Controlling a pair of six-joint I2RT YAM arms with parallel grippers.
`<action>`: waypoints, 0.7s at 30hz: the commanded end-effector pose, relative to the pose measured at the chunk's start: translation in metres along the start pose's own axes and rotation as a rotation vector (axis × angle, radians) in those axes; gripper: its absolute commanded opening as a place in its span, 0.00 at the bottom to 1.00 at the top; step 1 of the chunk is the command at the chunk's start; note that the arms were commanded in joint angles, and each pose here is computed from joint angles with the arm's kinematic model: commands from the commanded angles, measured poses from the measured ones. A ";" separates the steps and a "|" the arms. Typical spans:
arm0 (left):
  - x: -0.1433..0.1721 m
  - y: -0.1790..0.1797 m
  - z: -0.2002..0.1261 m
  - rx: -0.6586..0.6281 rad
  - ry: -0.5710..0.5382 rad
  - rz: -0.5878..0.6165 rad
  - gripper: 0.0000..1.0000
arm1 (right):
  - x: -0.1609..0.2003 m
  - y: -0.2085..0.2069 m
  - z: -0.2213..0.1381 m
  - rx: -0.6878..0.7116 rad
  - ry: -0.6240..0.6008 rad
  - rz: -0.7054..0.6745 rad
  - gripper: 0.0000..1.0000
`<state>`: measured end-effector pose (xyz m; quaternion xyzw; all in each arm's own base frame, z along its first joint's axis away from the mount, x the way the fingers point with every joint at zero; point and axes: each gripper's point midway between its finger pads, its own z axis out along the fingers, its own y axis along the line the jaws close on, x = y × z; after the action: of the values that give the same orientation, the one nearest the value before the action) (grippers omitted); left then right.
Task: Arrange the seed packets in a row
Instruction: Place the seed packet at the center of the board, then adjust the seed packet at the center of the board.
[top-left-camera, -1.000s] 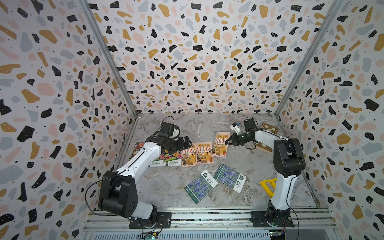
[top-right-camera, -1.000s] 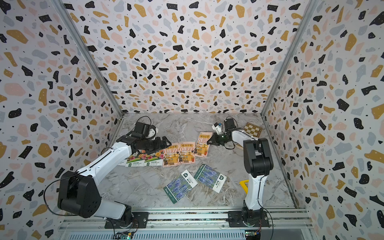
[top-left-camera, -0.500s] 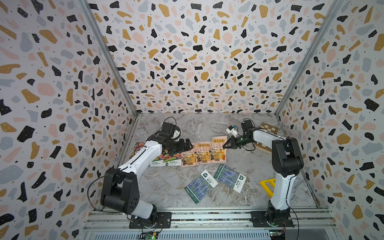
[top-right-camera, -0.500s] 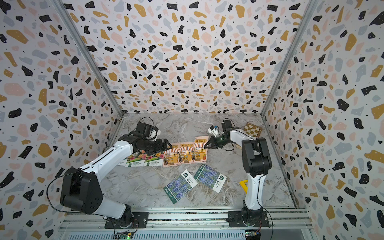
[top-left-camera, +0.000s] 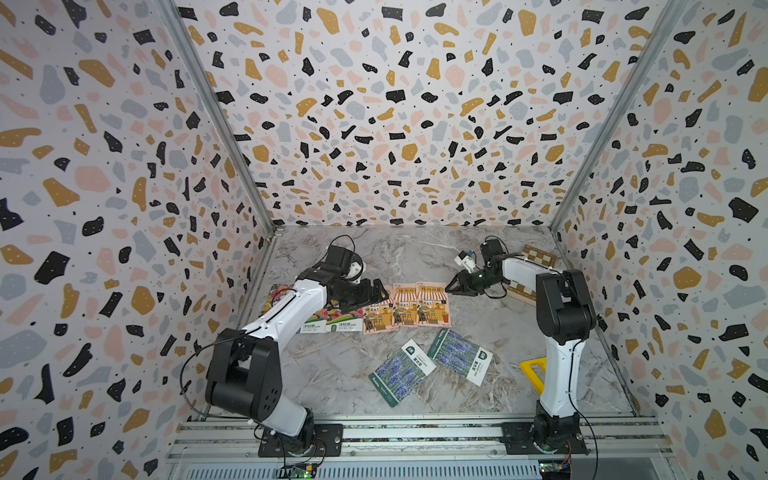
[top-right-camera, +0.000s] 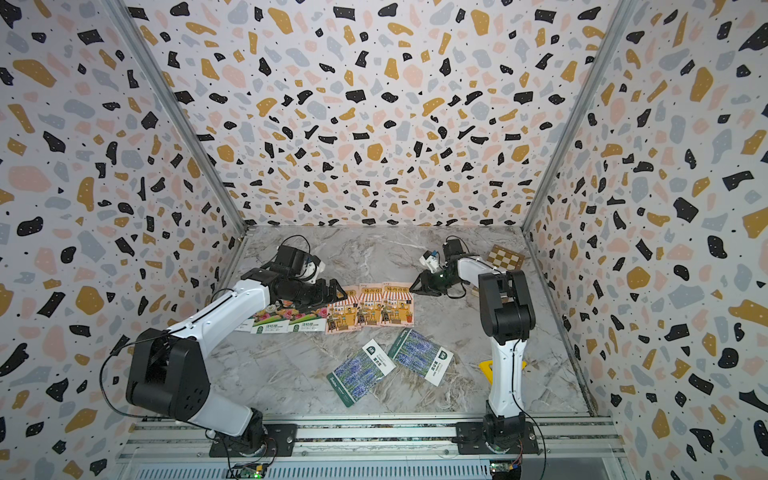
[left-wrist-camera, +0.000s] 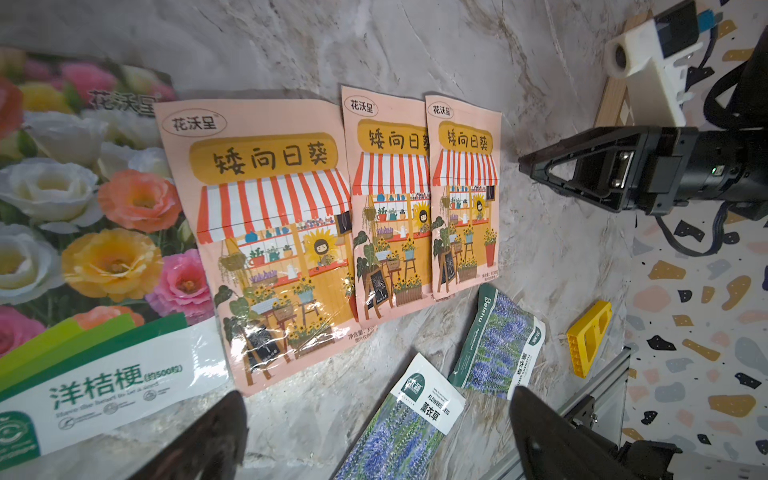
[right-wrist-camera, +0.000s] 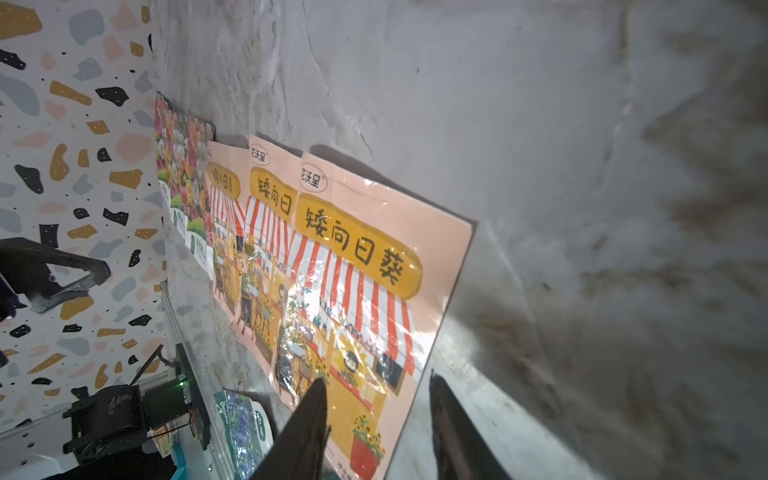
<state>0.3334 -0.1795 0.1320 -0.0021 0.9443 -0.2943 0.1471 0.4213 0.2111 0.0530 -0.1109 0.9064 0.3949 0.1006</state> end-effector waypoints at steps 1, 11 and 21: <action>-0.007 -0.024 0.009 0.076 0.014 0.004 0.90 | -0.014 0.008 -0.019 0.052 -0.098 -0.011 0.42; 0.013 -0.077 0.077 0.161 0.152 -0.005 0.65 | 0.019 0.003 -0.025 0.188 -0.132 0.024 0.52; 0.015 -0.078 0.126 0.159 0.225 -0.051 0.56 | 0.044 0.007 0.000 0.163 -0.064 0.026 0.53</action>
<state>0.3364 -0.3046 0.0650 0.0188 0.9357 -0.3515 0.0233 0.3758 0.2064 0.0433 -0.0749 0.9347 0.3234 0.1268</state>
